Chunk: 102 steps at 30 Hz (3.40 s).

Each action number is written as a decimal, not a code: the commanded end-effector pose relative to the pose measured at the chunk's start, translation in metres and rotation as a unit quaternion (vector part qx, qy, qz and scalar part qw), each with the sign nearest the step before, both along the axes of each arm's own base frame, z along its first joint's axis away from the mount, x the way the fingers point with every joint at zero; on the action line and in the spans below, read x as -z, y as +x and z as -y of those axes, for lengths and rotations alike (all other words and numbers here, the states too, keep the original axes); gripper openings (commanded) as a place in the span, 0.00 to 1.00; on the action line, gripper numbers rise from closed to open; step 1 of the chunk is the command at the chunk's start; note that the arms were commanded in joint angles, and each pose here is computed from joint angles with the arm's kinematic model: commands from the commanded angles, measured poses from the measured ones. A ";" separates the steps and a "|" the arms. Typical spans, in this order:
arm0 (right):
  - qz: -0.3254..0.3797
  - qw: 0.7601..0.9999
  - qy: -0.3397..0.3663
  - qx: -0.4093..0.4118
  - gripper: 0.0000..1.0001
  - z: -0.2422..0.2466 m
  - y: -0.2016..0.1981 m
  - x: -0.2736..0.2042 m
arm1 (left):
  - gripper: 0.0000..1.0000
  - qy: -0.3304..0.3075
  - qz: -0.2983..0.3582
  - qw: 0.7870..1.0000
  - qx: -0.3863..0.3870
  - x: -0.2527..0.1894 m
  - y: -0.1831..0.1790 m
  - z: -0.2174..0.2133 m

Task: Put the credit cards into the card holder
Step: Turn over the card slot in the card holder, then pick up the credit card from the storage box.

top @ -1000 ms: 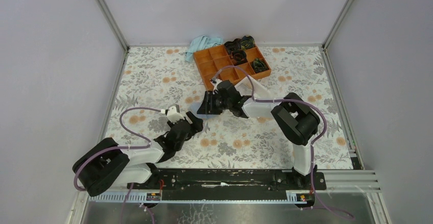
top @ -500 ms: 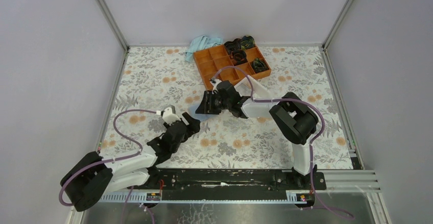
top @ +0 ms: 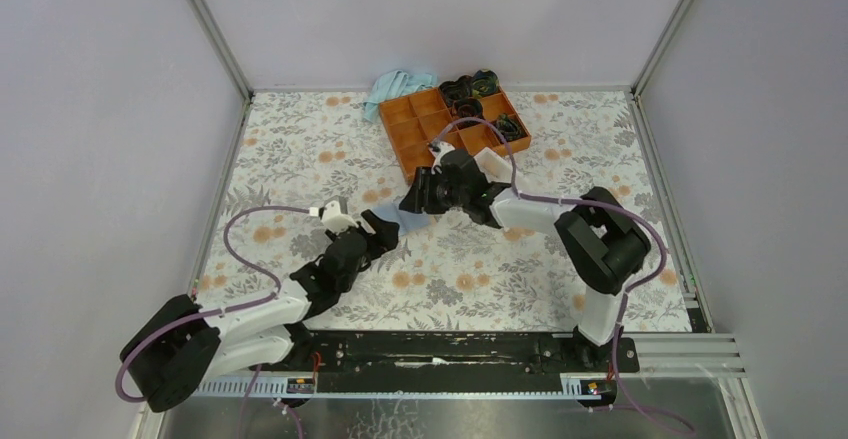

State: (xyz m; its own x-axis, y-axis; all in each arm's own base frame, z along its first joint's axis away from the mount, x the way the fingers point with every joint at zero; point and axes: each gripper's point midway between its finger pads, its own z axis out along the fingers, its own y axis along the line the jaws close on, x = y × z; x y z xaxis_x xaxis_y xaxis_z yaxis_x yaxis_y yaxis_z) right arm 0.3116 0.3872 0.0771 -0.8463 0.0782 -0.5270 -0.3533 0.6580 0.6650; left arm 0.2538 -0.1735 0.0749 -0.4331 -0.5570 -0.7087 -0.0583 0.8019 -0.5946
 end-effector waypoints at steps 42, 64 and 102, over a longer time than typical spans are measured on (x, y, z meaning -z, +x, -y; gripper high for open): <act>0.123 0.949 -0.271 0.100 0.69 0.187 0.126 -0.042 | 0.84 -0.063 -0.031 0.998 0.008 0.006 0.062 0.024; 0.077 0.973 -0.212 0.053 0.63 0.178 0.126 -0.009 | 0.84 -0.066 -0.037 0.997 0.007 0.014 0.061 0.020; 0.108 0.969 -0.203 0.085 0.25 0.188 0.126 -0.043 | 0.83 -0.071 -0.048 0.996 0.012 0.021 0.057 0.020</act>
State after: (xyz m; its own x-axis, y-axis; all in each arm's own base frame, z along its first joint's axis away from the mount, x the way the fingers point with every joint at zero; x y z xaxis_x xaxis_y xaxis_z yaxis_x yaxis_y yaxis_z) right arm 0.4318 0.2033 0.0901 -0.7585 -0.0650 -0.6484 -0.3141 0.9083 0.2764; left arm 0.3082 -0.1914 0.0495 -0.5214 -0.6230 -0.5831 -0.1206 0.7303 -0.6724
